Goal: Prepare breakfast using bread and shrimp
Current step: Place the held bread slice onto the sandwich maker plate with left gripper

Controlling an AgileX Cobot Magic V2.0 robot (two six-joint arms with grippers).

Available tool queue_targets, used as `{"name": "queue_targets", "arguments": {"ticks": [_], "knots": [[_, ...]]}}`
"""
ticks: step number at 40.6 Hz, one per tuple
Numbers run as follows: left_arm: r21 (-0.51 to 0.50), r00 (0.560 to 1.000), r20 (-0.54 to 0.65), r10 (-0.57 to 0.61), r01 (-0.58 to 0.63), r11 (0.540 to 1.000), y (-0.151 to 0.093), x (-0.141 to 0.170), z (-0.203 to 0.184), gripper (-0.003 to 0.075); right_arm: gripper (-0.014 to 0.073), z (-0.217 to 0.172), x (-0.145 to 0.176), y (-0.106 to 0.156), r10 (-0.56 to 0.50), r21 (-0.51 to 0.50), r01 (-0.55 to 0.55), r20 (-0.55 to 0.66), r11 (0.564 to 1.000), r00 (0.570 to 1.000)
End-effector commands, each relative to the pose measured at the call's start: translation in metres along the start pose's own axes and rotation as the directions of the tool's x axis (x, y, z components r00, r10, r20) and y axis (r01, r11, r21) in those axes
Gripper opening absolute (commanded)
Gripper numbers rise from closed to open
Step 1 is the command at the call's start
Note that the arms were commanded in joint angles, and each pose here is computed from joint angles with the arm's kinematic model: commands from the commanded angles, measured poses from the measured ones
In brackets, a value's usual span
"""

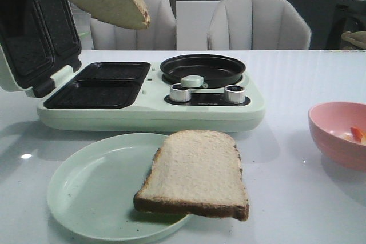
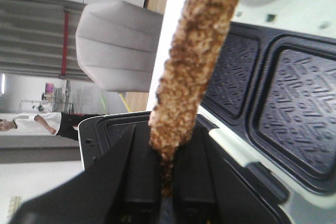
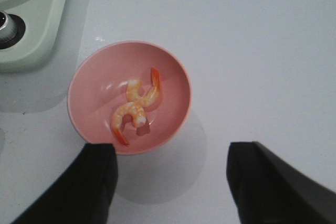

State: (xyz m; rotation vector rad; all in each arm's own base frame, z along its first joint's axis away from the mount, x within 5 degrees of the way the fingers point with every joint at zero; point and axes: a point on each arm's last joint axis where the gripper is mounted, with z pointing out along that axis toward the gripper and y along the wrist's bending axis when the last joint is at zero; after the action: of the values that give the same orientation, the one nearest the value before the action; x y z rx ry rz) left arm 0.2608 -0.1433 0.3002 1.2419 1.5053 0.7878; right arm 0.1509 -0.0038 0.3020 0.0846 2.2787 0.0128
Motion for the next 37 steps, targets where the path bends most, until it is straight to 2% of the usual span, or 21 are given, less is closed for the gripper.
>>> {"name": "queue_targets", "arguments": {"ticks": [1, 16, 26, 31, 37], "knots": [[-0.068, 1.0, -0.004, -0.025, 0.024, 0.997, 0.027, -0.004, 0.018, 0.0101, 0.0549, -0.006, -0.015, 0.0, -0.012, 0.003, 0.012, 0.105, 1.0, 0.994], [-0.084, 0.992, -0.109, -0.064, 0.055, 0.995, 0.041, 0.003, 0.12, 0.0101, 0.0549, -0.006, -0.015, 0.0, -0.012, 0.003, 0.012, 0.105, 1.0, 0.994], [-0.035, 0.99, -0.123, -0.061, 0.057, 0.998, 0.024, 0.01, 0.171, 0.0101, 0.0549, -0.006, -0.015, 0.0, -0.012, 0.003, 0.012, 0.105, 1.0, 0.994], [0.017, 0.992, -0.115, -0.049, 0.051, 0.999, 0.008, 0.013, 0.183, 0.0101, 0.0549, -0.006, -0.015, 0.0, -0.012, 0.003, 0.012, 0.105, 1.0, 0.994], [0.034, 0.991, -0.13, -0.039, 0.044, 0.998, -0.002, 0.016, 0.189, 0.0103, 0.0549, -0.006, -0.015, 0.0, -0.012, 0.003, 0.012, 0.105, 1.0, 0.994]]}}
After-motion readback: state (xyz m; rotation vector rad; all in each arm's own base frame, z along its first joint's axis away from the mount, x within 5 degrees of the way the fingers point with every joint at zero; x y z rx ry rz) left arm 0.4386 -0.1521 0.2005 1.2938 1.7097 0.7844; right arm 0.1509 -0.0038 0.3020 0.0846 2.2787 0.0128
